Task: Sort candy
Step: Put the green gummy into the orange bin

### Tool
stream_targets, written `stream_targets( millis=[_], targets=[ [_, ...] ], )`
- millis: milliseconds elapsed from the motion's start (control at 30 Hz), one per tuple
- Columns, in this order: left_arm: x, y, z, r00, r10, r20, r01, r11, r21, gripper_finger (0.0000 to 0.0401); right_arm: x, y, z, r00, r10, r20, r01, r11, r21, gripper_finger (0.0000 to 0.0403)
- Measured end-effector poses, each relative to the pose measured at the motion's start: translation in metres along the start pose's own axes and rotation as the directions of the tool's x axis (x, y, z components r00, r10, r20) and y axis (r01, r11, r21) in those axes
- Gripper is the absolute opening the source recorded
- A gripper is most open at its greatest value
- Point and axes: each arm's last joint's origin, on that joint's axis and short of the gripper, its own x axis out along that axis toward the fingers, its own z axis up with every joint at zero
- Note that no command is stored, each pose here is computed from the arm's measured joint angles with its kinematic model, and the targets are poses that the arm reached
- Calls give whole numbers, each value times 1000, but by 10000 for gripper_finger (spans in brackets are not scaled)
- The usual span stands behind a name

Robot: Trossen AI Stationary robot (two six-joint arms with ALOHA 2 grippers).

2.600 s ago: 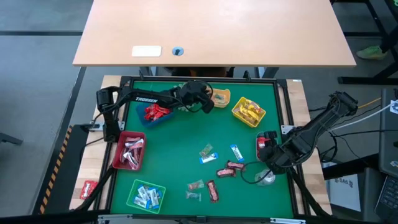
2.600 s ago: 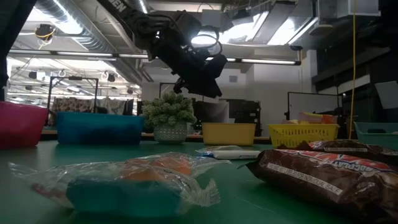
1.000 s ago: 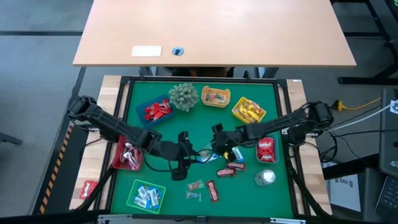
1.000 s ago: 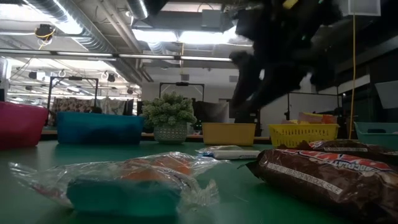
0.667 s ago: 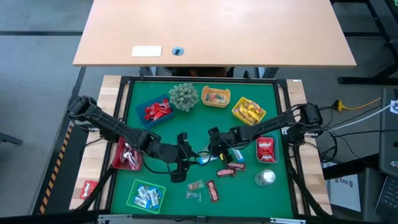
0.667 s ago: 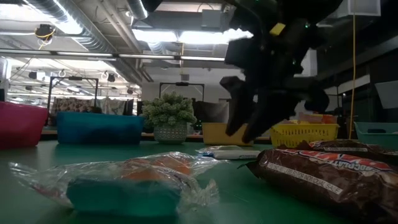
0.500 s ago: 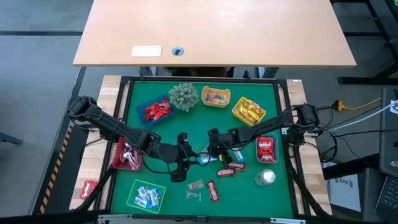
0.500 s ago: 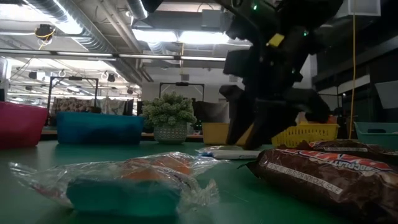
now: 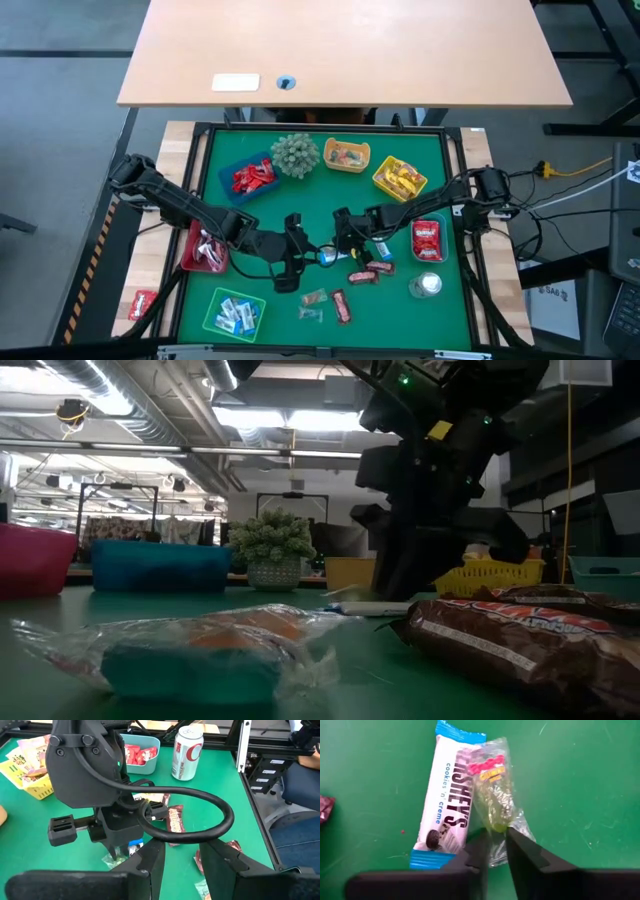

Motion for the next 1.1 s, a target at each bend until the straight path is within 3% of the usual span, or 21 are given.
stream_targets(
  millis=[200, 467, 700, 933, 1100],
  targets=[
    [-1, -2, -1, 1000, -4, -1, 4, 1000, 3, 108, 1, -1, 1, 1000, -19, 11, 19, 1000, 0, 5],
    [-1, -2, -1, 1000, -9, -4, 9, 1000, 3, 108, -3, -6, 9, 1000, -31, 0, 31, 1000, -5, 3],
    [-2, -6, -2, 1000, -19, -7, 19, 1000, 9, 108, -23, -20, 29, 995, -22, -95, 14, 996, -87, 2],
    [-5, -13, -5, 999, -38, -11, 38, 999, 23, 108, -50, -63, 31, 983, -18, -182, 9, 999, -50, 2],
    [-7, -18, -6, 999, -50, -12, 50, 998, 30, 108, -67, -104, 15, 968, -60, -244, 72, 997, 40, 2]
  ],
)
